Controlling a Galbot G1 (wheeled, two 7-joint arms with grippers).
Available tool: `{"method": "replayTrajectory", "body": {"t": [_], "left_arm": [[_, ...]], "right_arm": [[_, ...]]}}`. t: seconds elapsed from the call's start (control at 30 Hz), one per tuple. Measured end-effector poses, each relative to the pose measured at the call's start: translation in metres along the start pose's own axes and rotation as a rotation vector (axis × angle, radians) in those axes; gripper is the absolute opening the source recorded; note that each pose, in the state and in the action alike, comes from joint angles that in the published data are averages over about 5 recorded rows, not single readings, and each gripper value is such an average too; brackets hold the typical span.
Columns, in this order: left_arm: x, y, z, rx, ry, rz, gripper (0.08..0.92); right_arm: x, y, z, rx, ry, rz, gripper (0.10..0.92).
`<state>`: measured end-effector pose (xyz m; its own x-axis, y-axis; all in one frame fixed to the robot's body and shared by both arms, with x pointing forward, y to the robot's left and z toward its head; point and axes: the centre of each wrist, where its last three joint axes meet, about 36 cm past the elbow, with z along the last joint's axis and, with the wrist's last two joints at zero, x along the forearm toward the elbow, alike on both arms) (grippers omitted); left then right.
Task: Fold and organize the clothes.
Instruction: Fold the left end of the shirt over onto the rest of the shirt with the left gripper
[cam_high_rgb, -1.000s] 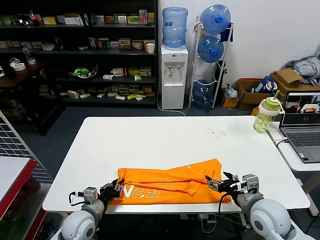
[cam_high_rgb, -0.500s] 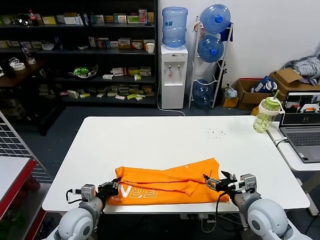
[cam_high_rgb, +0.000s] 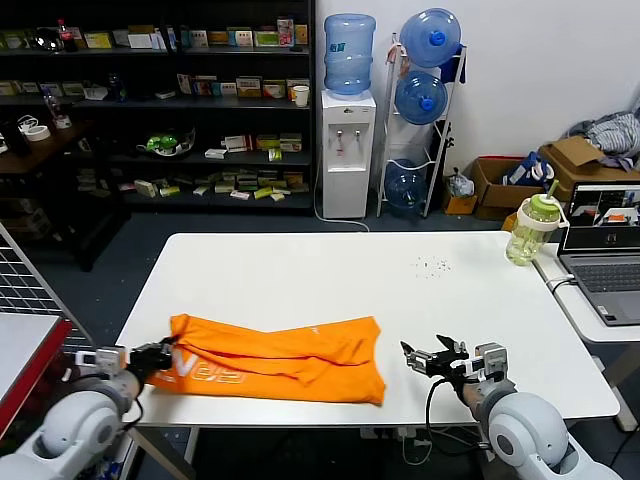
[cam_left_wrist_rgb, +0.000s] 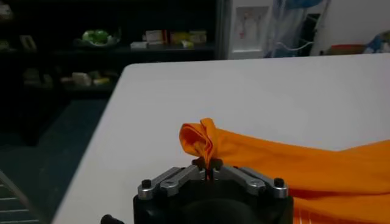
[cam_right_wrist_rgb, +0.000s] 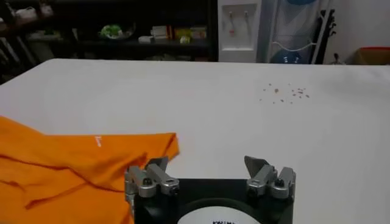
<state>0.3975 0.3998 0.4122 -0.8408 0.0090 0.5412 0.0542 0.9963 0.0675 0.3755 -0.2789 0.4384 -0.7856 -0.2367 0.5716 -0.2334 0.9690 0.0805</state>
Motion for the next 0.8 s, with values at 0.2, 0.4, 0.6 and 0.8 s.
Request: {"method": "replayTrajectory", "body": {"t": [0.2, 0.4, 0.6, 0.8], "left_arm": [[0.002, 0.054, -0.017, -0.058, 0.000, -0.099, 0.120], [0.007, 0.057, -0.023, -0.071, 0.006, -0.110, 0.120], [0.010, 0.011, -0.028, -0.023, -0.001, -0.033, 0.120], [0.009, -0.048, -0.034, 0.066, 0.013, 0.073, 0.120]], "right_arm": [[0.000, 0.001, 0.003, -0.005, -0.006, 0.007, 0.823], [0.001, 0.003, 0.006, -0.008, -0.007, 0.017, 0.823], [0.005, 0.005, 0.011, -0.013, -0.003, 0.028, 0.823], [0.008, 0.007, 0.017, -0.021, 0.003, 0.038, 0.823]]}}
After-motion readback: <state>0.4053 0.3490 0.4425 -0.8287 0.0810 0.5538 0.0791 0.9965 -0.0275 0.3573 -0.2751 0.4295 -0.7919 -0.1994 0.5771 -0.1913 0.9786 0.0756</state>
